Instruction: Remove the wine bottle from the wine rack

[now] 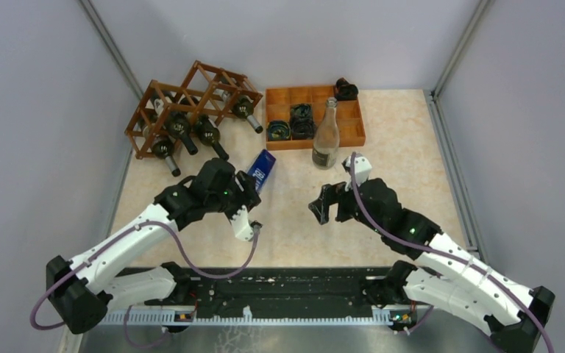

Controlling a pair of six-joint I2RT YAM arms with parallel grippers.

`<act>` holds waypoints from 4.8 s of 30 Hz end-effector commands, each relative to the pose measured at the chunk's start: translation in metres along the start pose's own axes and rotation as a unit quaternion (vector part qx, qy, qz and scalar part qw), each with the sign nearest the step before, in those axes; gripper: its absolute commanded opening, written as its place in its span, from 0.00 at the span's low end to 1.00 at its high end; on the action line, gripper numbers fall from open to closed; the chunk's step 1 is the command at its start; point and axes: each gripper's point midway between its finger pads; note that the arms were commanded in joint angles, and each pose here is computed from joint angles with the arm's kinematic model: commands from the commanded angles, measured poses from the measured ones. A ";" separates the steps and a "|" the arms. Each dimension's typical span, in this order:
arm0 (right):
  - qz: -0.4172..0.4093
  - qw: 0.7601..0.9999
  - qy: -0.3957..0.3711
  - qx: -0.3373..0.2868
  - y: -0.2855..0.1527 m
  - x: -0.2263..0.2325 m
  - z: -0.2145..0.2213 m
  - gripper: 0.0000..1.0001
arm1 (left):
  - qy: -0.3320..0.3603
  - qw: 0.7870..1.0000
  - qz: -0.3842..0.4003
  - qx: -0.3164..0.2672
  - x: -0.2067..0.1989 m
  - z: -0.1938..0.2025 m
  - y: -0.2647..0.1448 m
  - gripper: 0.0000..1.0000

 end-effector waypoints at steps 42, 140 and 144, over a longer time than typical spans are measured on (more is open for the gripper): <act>-0.397 0.855 -0.308 -0.126 0.060 0.177 0.006 0.99 | -0.341 0.892 -0.037 -0.295 0.101 -0.087 -0.126 0.00; 0.221 0.943 -0.062 -0.241 0.197 -0.025 -0.133 0.99 | -0.664 0.739 -0.075 -0.087 0.057 0.028 -0.123 0.99; 0.230 0.949 -0.046 -0.213 0.186 -0.027 -0.109 0.99 | -0.663 0.741 -0.075 -0.074 0.054 0.035 -0.119 0.99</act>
Point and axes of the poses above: each gripper's point midway between its finger pads, its own y axis out along the fingers, its own x axis along the line the jaws close on, z = x × y, and after that the axes turned 5 degrees about y, right-handed
